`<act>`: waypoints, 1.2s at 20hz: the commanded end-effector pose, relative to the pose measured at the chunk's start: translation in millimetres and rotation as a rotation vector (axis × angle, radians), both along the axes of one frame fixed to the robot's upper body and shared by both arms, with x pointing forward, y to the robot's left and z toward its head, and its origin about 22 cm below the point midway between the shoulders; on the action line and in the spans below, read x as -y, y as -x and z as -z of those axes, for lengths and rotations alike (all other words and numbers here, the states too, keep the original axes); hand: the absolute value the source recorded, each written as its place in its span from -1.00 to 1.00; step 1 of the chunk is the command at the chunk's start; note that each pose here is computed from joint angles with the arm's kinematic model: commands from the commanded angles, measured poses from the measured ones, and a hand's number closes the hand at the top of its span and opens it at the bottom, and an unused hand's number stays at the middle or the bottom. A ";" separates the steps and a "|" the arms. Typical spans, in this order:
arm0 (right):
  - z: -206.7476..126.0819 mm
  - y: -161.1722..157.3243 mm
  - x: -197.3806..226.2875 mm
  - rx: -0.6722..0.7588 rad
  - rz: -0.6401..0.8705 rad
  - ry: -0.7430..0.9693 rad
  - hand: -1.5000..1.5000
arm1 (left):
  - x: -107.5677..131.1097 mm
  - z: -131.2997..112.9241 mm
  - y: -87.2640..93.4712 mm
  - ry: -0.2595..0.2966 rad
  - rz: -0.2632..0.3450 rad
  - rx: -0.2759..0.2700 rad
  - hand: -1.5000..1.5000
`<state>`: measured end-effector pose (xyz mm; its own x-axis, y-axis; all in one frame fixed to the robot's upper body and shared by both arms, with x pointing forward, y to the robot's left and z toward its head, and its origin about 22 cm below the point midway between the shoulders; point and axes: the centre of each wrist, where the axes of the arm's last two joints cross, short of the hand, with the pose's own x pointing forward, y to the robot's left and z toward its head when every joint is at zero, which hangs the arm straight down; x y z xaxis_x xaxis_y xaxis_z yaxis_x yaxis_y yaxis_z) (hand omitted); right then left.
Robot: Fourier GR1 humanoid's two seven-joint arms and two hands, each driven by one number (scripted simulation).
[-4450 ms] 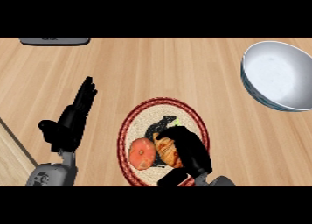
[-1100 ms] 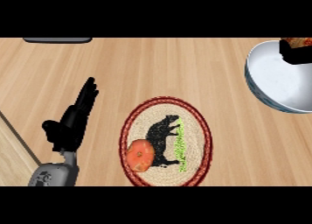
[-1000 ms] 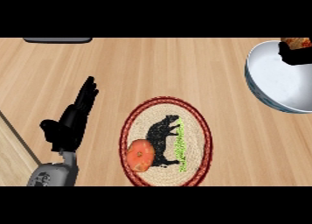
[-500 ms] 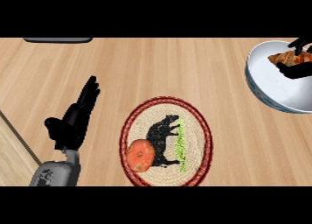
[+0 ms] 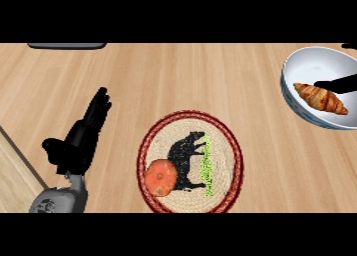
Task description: Pick the croissant from the placemat and place it in the bowl
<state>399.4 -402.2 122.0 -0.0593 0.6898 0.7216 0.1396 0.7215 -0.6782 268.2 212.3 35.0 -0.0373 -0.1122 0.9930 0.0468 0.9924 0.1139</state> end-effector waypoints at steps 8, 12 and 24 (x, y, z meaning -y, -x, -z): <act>-46.9 4.4 34.8 0.146 0.064 -0.268 -1.00 | -9.5 12.6 -6.4 -0.007 -0.002 0.005 0.00; -46.7 34.3 70.0 0.117 0.051 -0.364 -1.00 | -2.0 5.0 -7.3 -0.009 -0.042 -0.017 0.00; -10.4 99.2 136.0 0.094 -0.076 -0.487 -1.00 | 4.7 -3.1 -0.1 0.011 -0.012 -0.004 0.00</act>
